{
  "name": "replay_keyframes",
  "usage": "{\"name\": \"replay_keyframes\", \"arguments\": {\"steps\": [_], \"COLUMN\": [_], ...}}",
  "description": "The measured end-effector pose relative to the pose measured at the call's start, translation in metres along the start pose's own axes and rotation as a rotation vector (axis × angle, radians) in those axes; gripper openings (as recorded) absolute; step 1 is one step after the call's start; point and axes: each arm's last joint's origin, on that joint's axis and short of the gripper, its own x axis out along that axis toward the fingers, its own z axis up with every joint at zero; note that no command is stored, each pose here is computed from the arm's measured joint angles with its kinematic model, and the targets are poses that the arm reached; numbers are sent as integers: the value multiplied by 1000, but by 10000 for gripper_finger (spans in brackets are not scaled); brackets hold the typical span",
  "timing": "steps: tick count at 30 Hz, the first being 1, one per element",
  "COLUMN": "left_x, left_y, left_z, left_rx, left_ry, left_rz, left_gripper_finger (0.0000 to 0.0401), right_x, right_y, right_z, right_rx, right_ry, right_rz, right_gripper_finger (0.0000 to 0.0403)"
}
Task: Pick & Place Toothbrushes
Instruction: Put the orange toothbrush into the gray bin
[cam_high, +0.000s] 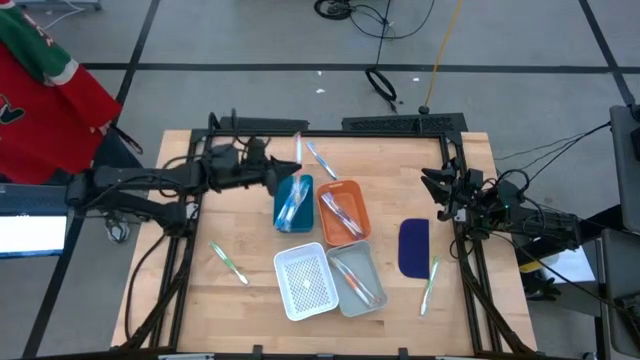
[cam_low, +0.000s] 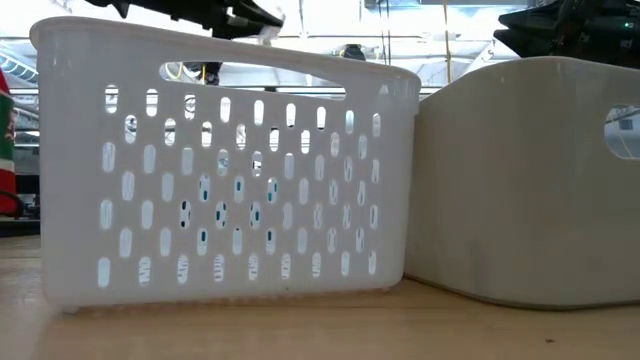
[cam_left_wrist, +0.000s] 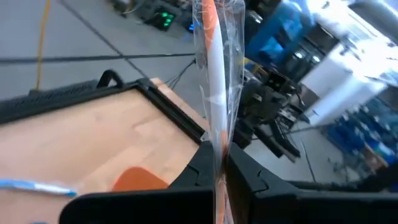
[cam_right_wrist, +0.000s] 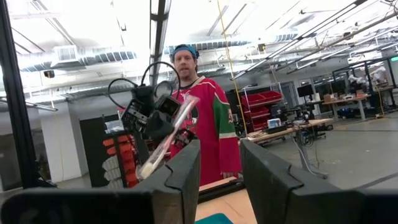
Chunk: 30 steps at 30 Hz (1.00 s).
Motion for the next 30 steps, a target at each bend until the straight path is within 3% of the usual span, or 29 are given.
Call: {"name": "replay_keyframes", "arguments": {"steps": [6, 13, 22, 30], "left_x": [14, 29, 61, 90], "left_y": [-18, -30, -58, -78], "left_z": [-17, -36, -37, -41], "left_rx": [-51, -91, -19, 40], "left_ry": [-52, -62, -7, 52], "left_rz": [-27, -24, -28, -41], "left_gripper_finger": [3, 3, 3, 2], "right_x": [1, 10, 25, 39], "right_y": [0, 1, 6, 10], "right_z": [-1, -14, -24, -22], "right_rx": [76, 180, 334, 448], "right_ry": [10, 134, 222, 215], "right_rz": [-2, 34, 148, 195], "right_gripper_finger": [105, 105, 119, 167]}}
